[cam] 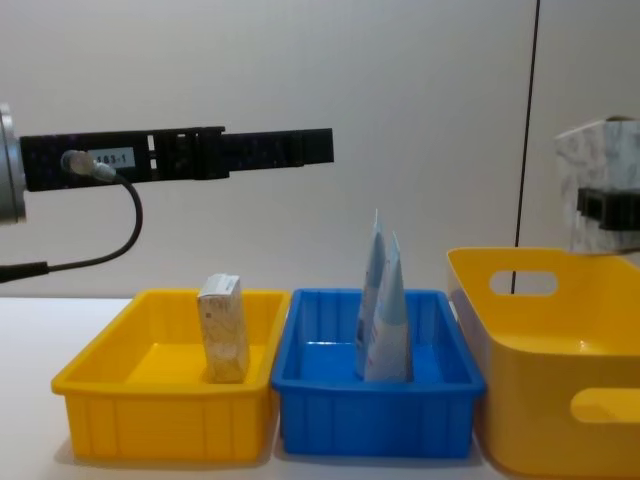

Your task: Bimanual collaborative sorting of washing and personal care products

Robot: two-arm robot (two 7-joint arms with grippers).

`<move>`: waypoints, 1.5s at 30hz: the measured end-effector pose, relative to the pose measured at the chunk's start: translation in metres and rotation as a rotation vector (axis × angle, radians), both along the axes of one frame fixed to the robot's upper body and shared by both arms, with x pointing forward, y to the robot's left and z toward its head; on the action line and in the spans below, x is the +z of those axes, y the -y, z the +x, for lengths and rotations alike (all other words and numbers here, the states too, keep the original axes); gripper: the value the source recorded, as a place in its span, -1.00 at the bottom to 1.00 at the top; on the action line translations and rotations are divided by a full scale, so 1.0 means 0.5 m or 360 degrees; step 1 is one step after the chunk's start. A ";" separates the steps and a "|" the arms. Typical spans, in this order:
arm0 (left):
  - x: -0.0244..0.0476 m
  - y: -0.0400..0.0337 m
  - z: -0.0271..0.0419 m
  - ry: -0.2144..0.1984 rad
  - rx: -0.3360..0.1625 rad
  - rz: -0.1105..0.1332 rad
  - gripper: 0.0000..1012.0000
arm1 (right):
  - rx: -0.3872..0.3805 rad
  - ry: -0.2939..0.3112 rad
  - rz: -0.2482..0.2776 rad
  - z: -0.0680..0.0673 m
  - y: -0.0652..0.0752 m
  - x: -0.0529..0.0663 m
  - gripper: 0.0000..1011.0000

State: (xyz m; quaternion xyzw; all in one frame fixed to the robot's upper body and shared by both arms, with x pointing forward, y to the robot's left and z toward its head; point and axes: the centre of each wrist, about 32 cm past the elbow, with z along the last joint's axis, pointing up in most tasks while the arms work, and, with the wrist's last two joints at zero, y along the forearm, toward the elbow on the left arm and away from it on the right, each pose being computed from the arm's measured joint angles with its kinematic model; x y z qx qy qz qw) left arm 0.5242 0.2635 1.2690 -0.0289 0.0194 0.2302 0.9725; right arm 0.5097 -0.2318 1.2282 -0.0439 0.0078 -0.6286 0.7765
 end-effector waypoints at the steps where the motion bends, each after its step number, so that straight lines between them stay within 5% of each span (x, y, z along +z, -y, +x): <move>1: 0.000 0.000 0.000 -0.0001 0.0000 0.0000 0.98 | 0.0001 -0.0008 0.0000 0.002 -0.001 -0.001 -0.35; 20: -0.001 0.001 0.000 -0.0005 -0.0001 -0.0002 0.98 | 0.0014 -0.0088 -0.0041 0.032 -0.002 -0.021 -0.33; 32: -0.001 0.001 0.000 -0.0005 -0.0001 -0.0002 0.98 | 0.0016 -0.0099 -0.0051 0.037 -0.003 -0.025 0.52; 42: -0.001 0.001 0.000 -0.0004 -0.0001 -0.0002 0.98 | 0.0020 -0.0104 -0.0053 0.038 -0.003 -0.026 0.98; 45: -0.001 0.001 0.000 -0.0004 -0.0001 -0.0002 0.98 | 0.0036 -0.0106 -0.0049 0.037 -0.006 -0.024 0.99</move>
